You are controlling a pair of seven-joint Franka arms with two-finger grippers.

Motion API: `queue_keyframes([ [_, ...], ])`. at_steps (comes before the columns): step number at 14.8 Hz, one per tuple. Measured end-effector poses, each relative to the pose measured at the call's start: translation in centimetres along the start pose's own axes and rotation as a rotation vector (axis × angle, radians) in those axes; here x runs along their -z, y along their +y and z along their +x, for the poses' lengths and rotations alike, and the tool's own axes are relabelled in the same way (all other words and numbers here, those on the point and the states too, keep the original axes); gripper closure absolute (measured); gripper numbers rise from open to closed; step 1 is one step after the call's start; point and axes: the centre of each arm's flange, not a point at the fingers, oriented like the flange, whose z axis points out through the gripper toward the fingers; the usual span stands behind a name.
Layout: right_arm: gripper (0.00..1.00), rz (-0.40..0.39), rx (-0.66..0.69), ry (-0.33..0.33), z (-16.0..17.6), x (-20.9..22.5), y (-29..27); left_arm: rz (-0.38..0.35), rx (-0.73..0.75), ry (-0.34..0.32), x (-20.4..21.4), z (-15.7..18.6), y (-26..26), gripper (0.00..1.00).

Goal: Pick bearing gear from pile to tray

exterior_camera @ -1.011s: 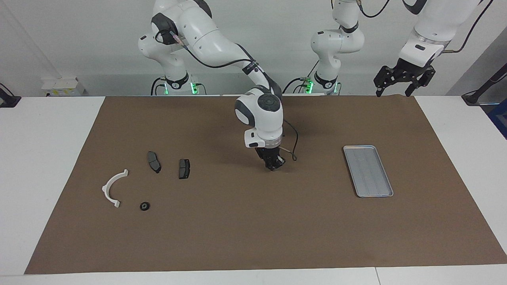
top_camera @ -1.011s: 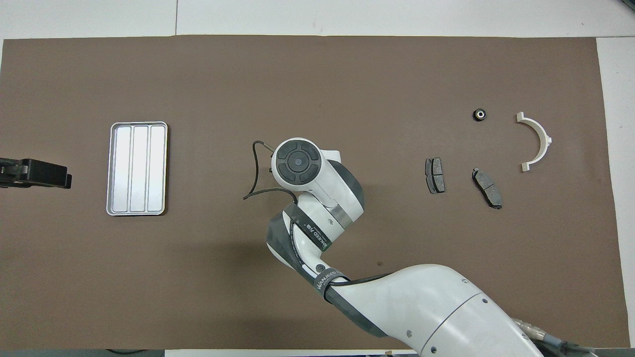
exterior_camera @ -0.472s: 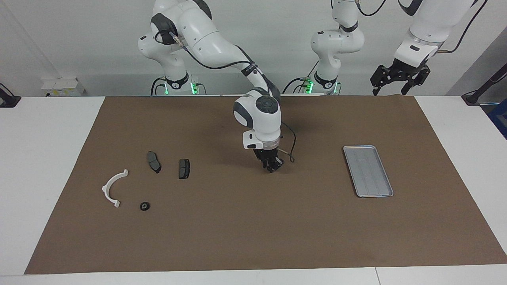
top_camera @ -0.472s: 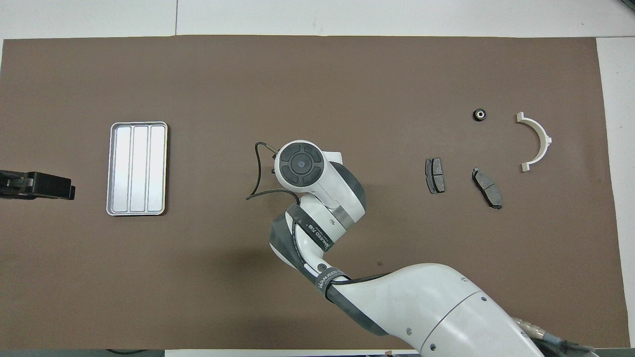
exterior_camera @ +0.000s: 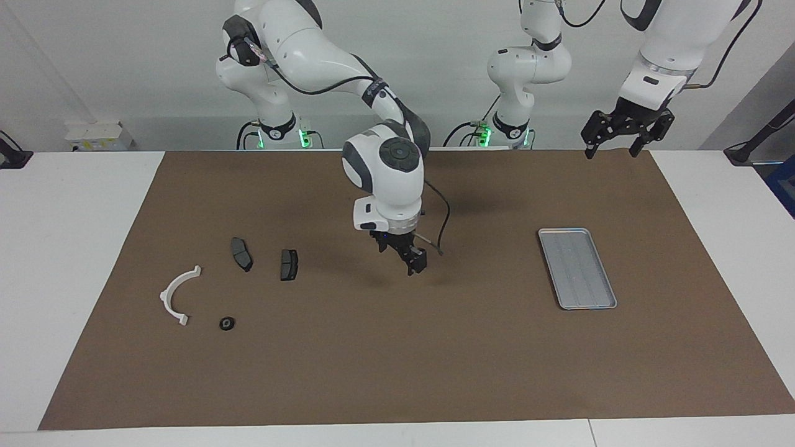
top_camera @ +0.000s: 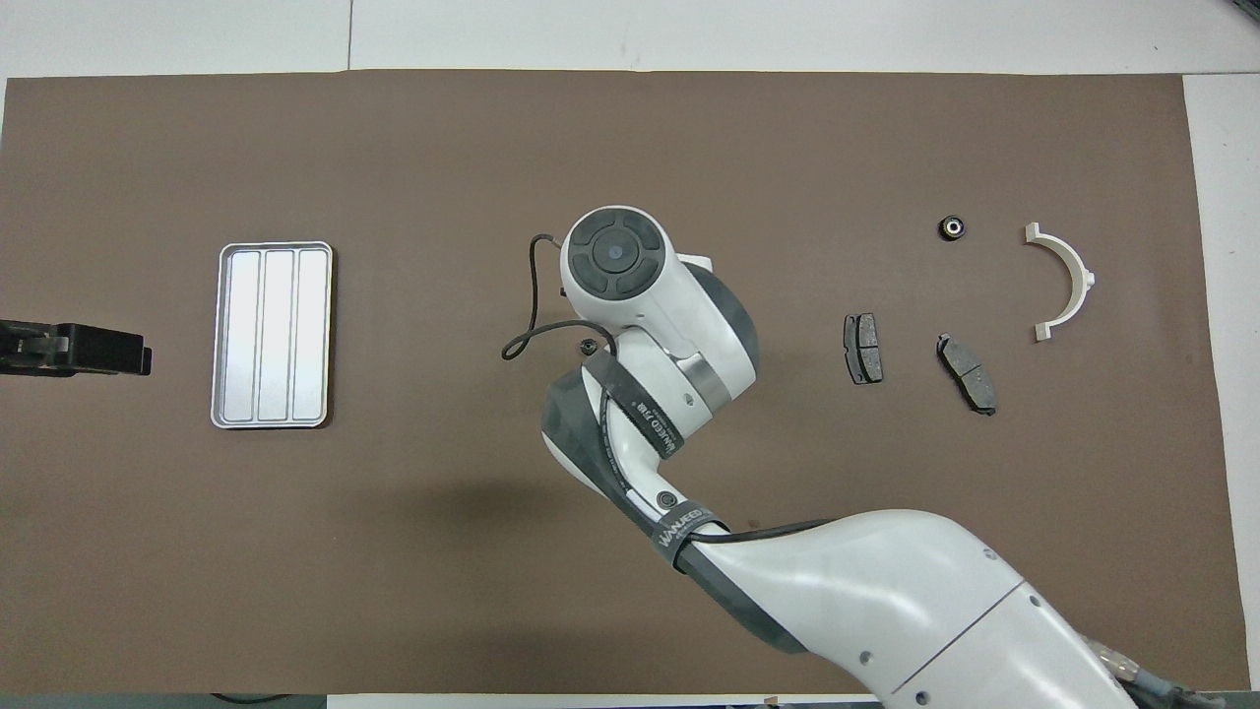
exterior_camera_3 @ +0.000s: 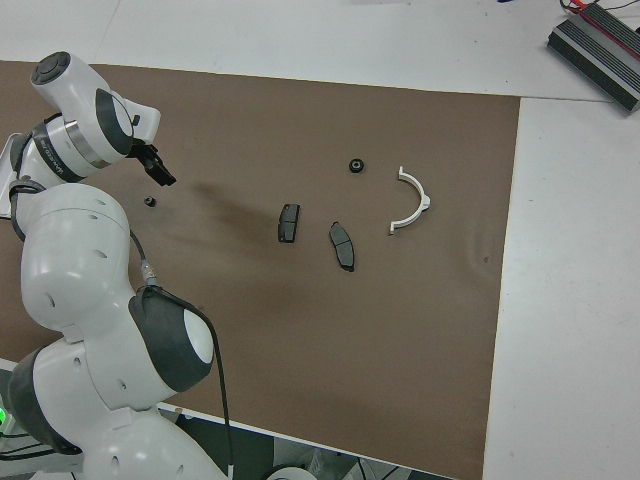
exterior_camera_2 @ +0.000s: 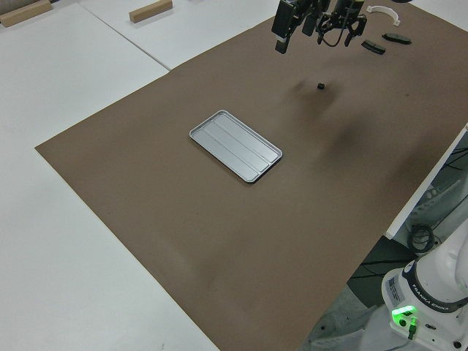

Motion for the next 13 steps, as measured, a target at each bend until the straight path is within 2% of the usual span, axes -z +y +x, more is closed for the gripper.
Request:
queue_keyframes([
  [3, 0.00, -0.045, 0.160, -0.013, 6.6, 3.4, 4.3, -0.012, 0.066, 0.008, -4.7, -0.4, 9.2, 0.00],
  [6, 0.00, -0.064, 0.327, -0.030, 13.6, 4.6, 8.9, -0.021, 0.112, 0.005, -10.3, -0.6, 18.9, 0.00],
  [9, 0.00, -0.068, 0.481, -0.046, 19.9, 3.5, 13.4, -0.012, 0.140, -0.003, -17.0, -0.7, 25.8, 0.00],
  [11, 0.00, -0.051, 0.559, -0.031, 23.7, 2.0, 16.7, 0.001, 0.139, -0.033, -21.3, -0.2, 29.5, 0.00],
  [13, 0.00, -0.033, 0.602, -0.004, 26.1, 0.0, 19.2, 0.005, 0.140, -0.046, -24.4, 1.4, 32.1, 0.00],
])
